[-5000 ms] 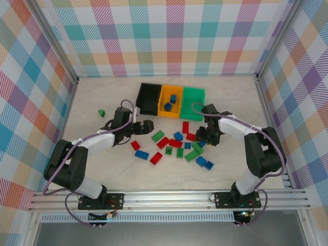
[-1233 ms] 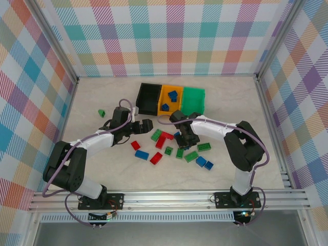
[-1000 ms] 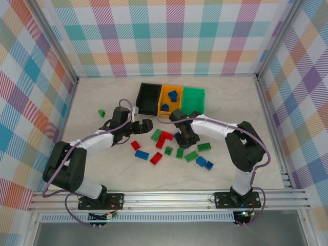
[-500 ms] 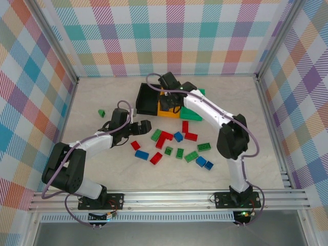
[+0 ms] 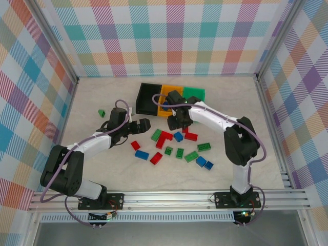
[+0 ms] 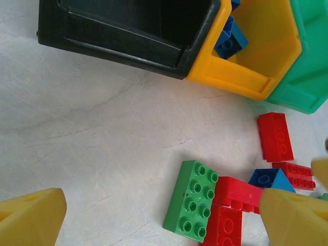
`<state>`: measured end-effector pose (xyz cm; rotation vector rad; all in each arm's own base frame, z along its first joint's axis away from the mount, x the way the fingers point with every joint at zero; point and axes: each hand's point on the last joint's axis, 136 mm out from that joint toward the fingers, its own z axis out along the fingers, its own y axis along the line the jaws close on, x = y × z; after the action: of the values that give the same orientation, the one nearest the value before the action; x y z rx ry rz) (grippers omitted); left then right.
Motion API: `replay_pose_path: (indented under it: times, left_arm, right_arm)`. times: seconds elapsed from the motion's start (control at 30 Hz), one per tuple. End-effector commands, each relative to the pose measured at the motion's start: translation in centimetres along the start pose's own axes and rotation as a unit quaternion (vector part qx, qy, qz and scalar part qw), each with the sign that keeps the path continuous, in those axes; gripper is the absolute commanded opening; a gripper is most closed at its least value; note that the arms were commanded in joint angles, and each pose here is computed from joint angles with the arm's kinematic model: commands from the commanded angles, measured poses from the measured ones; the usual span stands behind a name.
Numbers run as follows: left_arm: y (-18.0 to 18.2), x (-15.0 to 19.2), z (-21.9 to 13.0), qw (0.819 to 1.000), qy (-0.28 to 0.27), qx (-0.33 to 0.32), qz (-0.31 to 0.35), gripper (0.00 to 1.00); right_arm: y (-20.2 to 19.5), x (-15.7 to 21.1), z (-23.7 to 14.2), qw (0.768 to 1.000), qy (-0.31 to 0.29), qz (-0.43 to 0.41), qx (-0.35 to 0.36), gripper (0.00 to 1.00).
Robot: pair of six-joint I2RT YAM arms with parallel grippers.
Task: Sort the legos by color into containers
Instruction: Place the lego in the container, then pick up the lego from the center of the table.
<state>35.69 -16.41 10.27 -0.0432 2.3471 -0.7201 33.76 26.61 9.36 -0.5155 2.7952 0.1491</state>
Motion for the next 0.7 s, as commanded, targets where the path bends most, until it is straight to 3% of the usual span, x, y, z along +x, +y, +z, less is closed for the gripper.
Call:
replay_pose_path:
  times: [0.0, 0.53, 0.67]
  left_arm:
    - [-0.1, -0.4, -0.5, 1.000, -0.011, 0.010, -0.011, 0.96]
    - [1.2, 0.0, 0.3, 1.000, -0.002, 0.003, -0.029, 0.97]
    - [1.2, -0.1, 0.1, 0.999, -0.004, 0.005, -0.032, 0.97]
  right_arm:
    - [1.1, 1.5, -0.4, 0.999, 0.004, 0.007, -0.033, 0.52]
    - [1.0, 3.7, 4.5, 0.998, 0.060, -0.009, 0.004, 0.46]
    - [0.7, 4.2, 4.9, 0.998, 0.064, -0.011, 0.020, 0.37]
